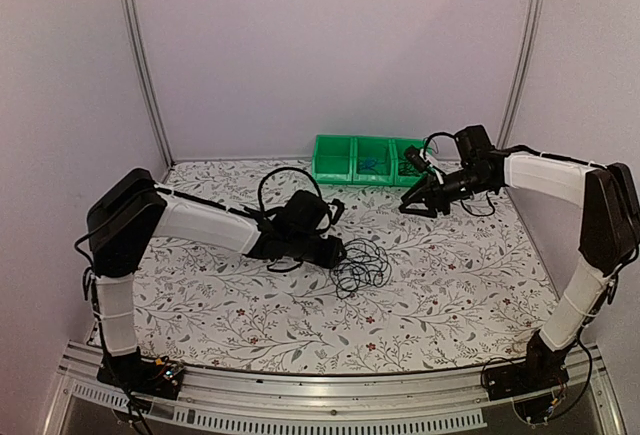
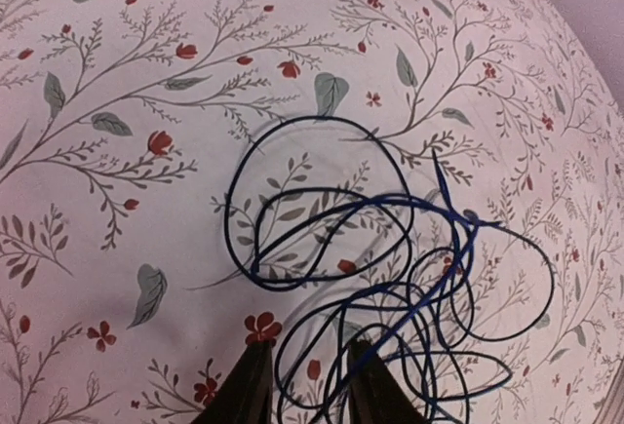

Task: Untangle the cables

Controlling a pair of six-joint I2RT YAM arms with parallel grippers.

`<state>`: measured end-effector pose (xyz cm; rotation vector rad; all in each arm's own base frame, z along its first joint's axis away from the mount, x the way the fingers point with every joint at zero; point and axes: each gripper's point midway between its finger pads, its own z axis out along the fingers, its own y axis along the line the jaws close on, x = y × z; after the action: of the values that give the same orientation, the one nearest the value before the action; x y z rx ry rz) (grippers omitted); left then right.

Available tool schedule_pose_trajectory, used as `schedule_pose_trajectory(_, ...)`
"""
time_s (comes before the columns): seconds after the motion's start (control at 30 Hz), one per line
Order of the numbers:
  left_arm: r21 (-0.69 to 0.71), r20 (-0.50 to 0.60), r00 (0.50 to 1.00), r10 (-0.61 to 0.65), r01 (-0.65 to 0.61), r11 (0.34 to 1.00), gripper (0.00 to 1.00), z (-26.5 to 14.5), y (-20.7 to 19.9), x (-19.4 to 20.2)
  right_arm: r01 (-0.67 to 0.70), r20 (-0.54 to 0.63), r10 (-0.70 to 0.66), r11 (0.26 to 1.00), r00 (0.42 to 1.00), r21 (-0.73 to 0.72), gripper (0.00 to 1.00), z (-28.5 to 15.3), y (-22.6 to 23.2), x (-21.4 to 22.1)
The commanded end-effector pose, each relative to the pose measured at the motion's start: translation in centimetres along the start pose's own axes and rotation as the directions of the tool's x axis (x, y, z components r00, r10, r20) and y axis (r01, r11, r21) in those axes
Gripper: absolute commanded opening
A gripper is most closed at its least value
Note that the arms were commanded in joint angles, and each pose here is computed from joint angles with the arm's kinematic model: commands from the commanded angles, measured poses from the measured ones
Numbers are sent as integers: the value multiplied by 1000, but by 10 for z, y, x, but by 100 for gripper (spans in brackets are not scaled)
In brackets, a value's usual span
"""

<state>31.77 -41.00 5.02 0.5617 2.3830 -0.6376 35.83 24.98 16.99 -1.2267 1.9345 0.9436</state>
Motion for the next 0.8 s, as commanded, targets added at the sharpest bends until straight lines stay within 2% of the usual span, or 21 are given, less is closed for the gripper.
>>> schedule_pose_trajectory(0.0,88,67,995,69,-75,993,17,9,-19,-31,-13,8,13,999,1000,-37,47,-4,14,-4)
schedule_pose_trajectory(0.03,92,79,993,83,-90,992,7,8,-23,-39,-16,11,16,999,1000,-47,47,-4,16,-4)
schedule_pose_trajectory(0.1,103,132,985,114,-128,986,0,-9,-38,-60,-4,20,5,997,1000,-75,48,-2,22,-5)
schedule_pose_trajectory(0.17,120,221,962,161,-191,974,0,-40,-61,-85,48,37,-45,996,998,-82,54,5,29,-5)
schedule_pose_trajectory(0.3,175,392,884,255,-344,923,0,-107,-112,-120,247,148,-232,965,961,-92,66,6,63,-24)
schedule_pose_trajectory(0.43,199,459,844,278,-402,894,0,-144,-136,-134,315,217,-289,944,933,-101,68,15,79,-51)
schedule_pose_trajectory(0.57,179,515,809,285,-426,887,0,-172,-149,-154,232,253,-210,971,945,-62,63,26,60,-71)
schedule_pose_trajectory(0.67,158,577,769,275,-436,886,0,-198,-162,-176,148,258,-130,988,957,-53,46,35,44,-76)
schedule_pose_trajectory(0.77,120,634,725,270,-437,892,0,-223,-172,-198,70,220,-45,992,974,-107,28,49,40,-56)
